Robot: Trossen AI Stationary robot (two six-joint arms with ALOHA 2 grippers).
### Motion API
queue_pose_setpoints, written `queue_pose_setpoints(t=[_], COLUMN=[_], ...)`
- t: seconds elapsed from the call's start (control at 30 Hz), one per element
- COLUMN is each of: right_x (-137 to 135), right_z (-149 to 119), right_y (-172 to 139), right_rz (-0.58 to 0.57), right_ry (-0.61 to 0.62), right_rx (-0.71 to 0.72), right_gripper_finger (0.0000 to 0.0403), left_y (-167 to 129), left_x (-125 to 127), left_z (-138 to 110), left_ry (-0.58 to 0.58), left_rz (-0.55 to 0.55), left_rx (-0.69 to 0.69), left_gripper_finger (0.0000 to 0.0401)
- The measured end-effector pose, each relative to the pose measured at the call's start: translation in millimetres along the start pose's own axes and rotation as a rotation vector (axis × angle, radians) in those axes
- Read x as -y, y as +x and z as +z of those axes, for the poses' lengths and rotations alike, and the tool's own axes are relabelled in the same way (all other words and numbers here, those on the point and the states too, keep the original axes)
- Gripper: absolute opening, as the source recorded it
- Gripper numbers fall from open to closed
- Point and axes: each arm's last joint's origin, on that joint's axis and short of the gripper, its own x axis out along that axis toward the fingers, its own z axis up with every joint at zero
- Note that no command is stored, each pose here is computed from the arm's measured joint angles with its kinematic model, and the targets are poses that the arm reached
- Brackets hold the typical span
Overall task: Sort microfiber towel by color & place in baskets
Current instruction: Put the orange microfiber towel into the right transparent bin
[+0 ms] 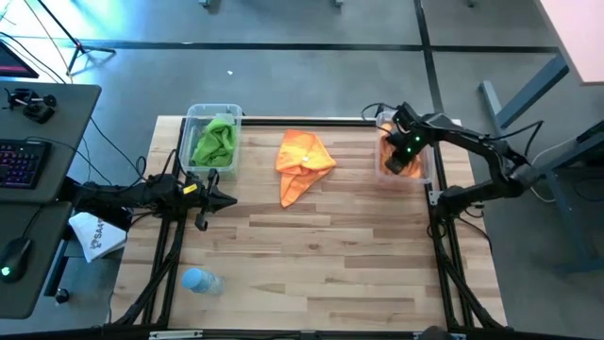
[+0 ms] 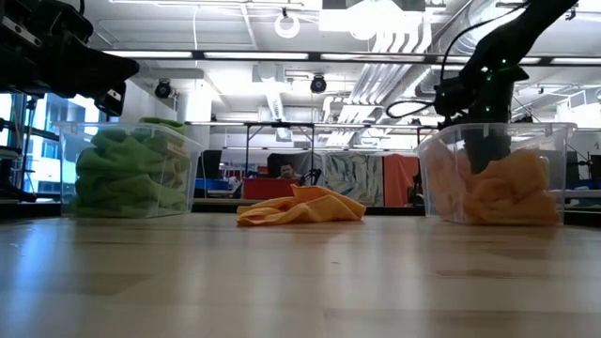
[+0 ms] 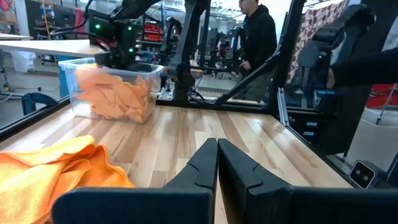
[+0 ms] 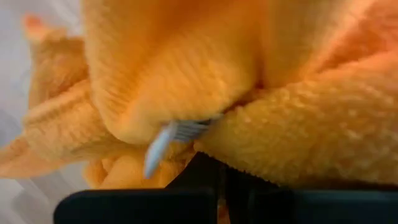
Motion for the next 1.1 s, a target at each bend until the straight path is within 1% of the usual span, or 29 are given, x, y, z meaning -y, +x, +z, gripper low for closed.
queue_pose_setpoints(t=[0.07,0.17,0.3,0.4,0.5,0.63,0.73,0.9,1.0,1.1], right_x=[5.7,10.3,14.0,14.1,11.0,6.4,5.3,4.1,2.1,-0.2], right_z=[-0.8,-1.5,-1.3,-2.6,-5.0,-2.6,-0.2,5.3,10.5,17.3], right_y=[-1.4,-1.9,-1.4,4.2,11.2,9.7,4.1,-12.8,-30.5,-52.6], right_rz=[-0.002,-0.041,-0.159,-0.165,-0.144,-0.134,-0.124,-0.138,-0.135,-0.139], right_ry=[0.046,0.068,0.055,0.040,0.018,-0.009,-0.033,-0.034,-0.029,-0.006], right_rx=[0.012,0.010,-0.003,0.011,0.019,0.013,0.001,-0.037,-0.053,-0.050], right_gripper_finger=[0.0000,0.0000,0.0000,0.0000,0.0000,0.0006,0.0031,0.0094,0.0122,0.0136], left_y=[0.0,0.0,0.0,0.0,0.0,0.0,0.0,0.0,0.0,0.0], left_x=[0.0,0.0,0.0,0.0,0.0,0.0,0.0,0.0,0.0,0.0], left_z=[0.0,0.0,0.0,0.0,0.0,0.1,0.0,0.2,0.1,0.0], left_ry=[0.000,0.000,0.000,0.000,0.000,0.000,0.000,0.000,0.000,0.000], left_rz=[0.000,0.000,0.000,0.000,0.000,0.000,0.000,0.000,0.000,0.000], left_rx=[0.000,0.000,0.000,0.000,0.000,0.000,0.000,0.001,0.000,0.000], left_gripper_finger=[0.0000,0.0000,0.0000,0.0000,0.0000,0.0000,0.0000,0.0000,0.0000,0.0000])
